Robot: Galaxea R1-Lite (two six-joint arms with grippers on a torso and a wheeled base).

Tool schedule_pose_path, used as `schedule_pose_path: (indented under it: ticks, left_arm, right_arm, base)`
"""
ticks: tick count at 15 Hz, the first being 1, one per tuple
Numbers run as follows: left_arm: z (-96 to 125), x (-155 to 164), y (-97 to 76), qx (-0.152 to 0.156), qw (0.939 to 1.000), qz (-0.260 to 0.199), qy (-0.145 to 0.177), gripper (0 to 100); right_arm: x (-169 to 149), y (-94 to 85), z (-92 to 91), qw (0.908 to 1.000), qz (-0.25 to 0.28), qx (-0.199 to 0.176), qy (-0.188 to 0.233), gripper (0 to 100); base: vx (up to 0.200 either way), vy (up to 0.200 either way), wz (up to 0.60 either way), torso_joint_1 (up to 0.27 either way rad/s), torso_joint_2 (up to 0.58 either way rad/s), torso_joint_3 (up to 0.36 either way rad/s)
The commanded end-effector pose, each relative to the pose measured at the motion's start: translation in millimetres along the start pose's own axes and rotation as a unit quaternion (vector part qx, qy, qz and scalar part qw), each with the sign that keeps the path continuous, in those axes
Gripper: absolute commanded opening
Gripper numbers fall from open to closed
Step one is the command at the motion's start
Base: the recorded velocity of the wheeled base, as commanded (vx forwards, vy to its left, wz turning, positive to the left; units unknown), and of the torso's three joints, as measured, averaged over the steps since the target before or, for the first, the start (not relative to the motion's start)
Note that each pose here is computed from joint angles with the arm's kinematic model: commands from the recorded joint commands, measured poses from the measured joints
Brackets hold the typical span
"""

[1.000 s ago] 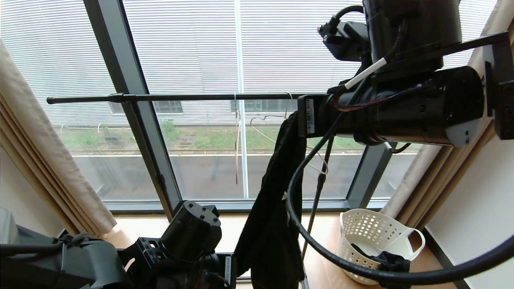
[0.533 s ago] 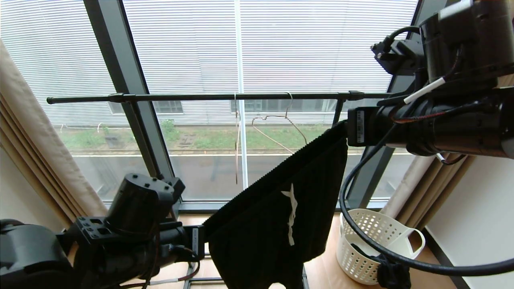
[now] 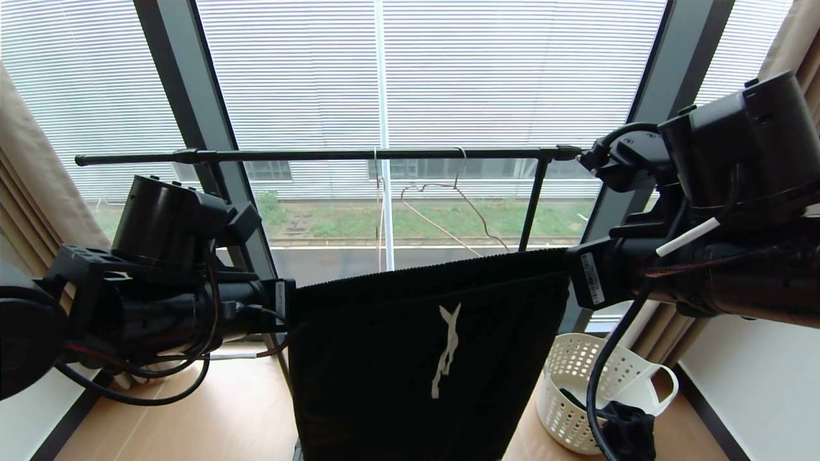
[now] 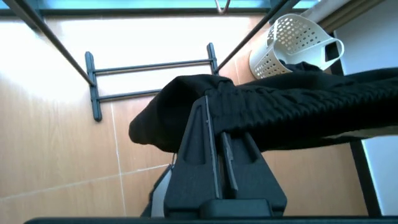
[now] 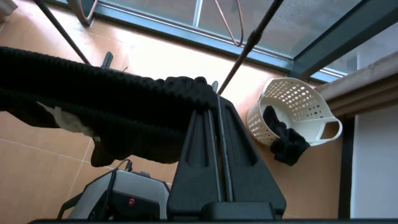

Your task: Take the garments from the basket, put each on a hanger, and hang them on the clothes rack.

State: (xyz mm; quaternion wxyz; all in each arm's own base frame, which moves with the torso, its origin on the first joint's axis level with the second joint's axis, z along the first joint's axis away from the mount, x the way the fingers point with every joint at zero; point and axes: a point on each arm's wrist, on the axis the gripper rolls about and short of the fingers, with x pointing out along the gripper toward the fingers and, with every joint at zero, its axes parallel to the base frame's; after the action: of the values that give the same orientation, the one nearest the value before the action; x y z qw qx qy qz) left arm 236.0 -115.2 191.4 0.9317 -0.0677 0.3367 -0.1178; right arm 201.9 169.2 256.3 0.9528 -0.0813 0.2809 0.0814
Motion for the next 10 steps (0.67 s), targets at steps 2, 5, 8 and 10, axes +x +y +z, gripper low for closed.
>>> schedule_pose_path:
  ticks: [2,5,8,10]
  left_arm:
    - [7,2,-3.8,0.008,0.9999,-0.005,-0.008,0]
    - [8,1,-4.0,0.036,0.9993,-0.005,-0.011,0]
    - [11,4,-8.5,0.039,0.9991,-0.012,-0.013,0]
    - [15,5,-10.3,0.039,0.9990,-0.013,-0.019,0]
  right_arm:
    - [-2,4.4,-5.0,0.9999,0.009,-0.010,0.006,0]
    - [-1,5.3,-4.8,0.9999,0.009,-0.009,0.005,0]
    - [0,5.4,-7.1,0.9999,0.007,-0.009,0.008,0]
    - [3,5.3,-13.9,0.9996,0.004,-0.017,0.021,0]
  base:
    - [0.000,0.000,0.00,0.000,0.00,0.000]
    - [0.000,0.000,0.00,0.000,0.00,0.000]
    - [0.000,0.000,0.00,0.000,0.00,0.000]
    - [0.000,0.000,0.00,0.000,0.00,0.000]
